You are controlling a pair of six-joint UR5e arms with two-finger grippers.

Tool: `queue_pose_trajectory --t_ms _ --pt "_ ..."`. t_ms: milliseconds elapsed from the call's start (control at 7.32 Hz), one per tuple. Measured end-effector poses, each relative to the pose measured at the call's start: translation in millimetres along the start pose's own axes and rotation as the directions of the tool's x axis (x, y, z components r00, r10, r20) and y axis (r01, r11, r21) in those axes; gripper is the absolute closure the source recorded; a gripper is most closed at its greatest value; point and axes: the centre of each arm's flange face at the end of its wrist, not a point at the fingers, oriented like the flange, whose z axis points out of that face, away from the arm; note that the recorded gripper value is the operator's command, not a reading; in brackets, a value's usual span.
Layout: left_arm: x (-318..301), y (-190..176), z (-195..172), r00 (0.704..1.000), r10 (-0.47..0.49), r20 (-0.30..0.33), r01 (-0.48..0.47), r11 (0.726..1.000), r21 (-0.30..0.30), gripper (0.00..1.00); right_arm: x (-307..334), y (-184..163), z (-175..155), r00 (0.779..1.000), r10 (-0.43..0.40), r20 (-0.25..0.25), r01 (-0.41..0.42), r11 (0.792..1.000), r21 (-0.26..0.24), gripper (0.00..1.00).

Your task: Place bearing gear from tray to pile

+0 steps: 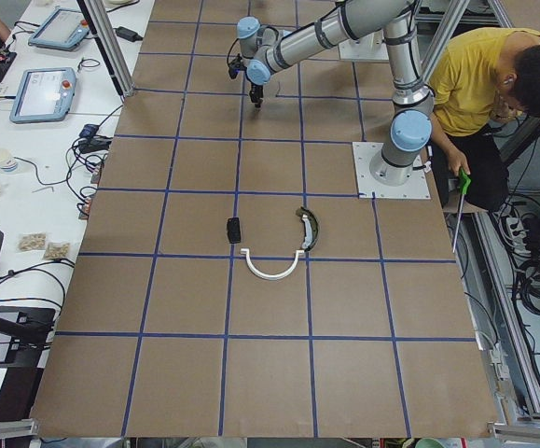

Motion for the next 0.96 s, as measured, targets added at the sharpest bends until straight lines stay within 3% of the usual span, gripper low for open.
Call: queue_pose_trajectory --t_ms 137,546,956 --pt "0.2 -0.6 0.5 1.0 0.0 -0.001 0.0 1.0 0.0 1.0 -42.1 -57.6 -21.6 0.998 0.061 0.017 -0.062 0.998 0.001 1.0" --pt "-0.7 -1.8 0.7 1.0 -0.002 0.002 0.002 1.0 -0.001 1.0 -192.5 -176.8 -30.7 0.964 0.243 0.104 -0.242 0.97 -0.018 1.0" --pt "-45.4 -16.3 -33.8 0.998 -0.067 0.015 0.067 0.998 0.017 1.0 -299.4 -265.9 -21.6 0.898 0.425 0.118 -0.423 0.905 -0.04 1.0"
